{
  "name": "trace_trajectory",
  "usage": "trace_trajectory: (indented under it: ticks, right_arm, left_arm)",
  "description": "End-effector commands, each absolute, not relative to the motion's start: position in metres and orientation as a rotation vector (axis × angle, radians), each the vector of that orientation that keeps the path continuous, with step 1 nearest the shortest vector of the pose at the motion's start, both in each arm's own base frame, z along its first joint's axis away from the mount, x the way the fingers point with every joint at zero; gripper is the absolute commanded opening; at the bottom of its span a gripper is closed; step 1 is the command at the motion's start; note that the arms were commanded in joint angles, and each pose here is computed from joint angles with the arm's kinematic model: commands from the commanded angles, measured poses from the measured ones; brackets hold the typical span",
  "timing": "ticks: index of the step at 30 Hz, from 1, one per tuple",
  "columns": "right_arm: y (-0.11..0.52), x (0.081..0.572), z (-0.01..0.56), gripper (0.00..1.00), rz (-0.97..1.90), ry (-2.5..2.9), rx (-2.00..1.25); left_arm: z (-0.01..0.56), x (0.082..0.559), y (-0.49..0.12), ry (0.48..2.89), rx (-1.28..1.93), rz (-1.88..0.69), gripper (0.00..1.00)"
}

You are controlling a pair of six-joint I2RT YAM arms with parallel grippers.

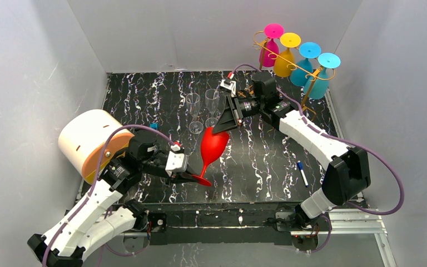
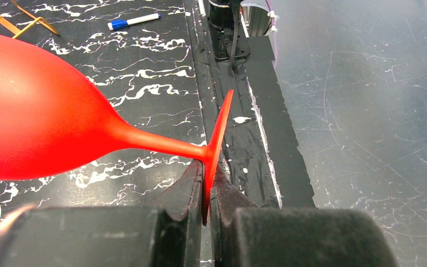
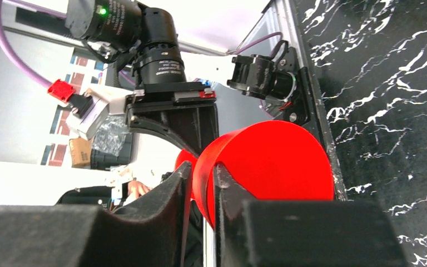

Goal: Take the wine glass off the wine glass rack
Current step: Place the wine glass at the center of the board.

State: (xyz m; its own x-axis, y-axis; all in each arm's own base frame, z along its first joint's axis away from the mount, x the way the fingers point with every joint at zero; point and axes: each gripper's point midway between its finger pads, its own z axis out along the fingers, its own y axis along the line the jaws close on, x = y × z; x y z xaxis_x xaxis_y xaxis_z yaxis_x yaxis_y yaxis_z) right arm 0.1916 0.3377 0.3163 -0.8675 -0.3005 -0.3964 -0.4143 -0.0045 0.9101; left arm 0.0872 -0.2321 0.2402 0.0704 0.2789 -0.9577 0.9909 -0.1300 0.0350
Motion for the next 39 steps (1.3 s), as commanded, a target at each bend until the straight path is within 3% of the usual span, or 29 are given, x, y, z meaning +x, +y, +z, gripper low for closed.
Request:
trace_trajectory:
  ticks: [1, 3, 5, 16, 24, 30, 39]
  right_arm:
    - [0.324, 0.15, 0.352, 0.32, 2.149, 1.969, -1.043]
    - [0.323, 0.148, 0.355, 0.43, 2.146, 1.952, -1.053]
    - [0.323, 0.148, 0.355, 0.45, 2.147, 1.952, -1.052]
    - [0.322, 0.146, 0.353, 0.02, 2.143, 1.938, -1.072]
    - [0.325, 0.15, 0.351, 0.01, 2.078, 1.927, -1.061]
    - [0.33, 0.169, 0.334, 0.01, 1.886, 2.006, -0.982]
    - [0.331, 0.183, 0.323, 0.01, 1.749, 2.085, -0.919]
  left_arm:
    - [0.239, 0.101, -0.23, 1.358, 1.501, -1.034, 0.0]
    - [0.238, 0.102, -0.23, 1.365, 1.494, -1.026, 0.0]
    - [0.239, 0.103, -0.229, 1.372, 1.486, -1.011, 0.0]
    - [0.245, 0.112, -0.23, 1.402, 1.456, -0.986, 0.0]
    - [0.248, 0.114, -0.23, 1.411, 1.443, -0.982, 0.01]
    - [0.253, 0.113, -0.231, 1.443, 1.409, -1.003, 0.38]
    - [0.247, 0.116, -0.223, 1.488, 1.393, -0.949, 0.57]
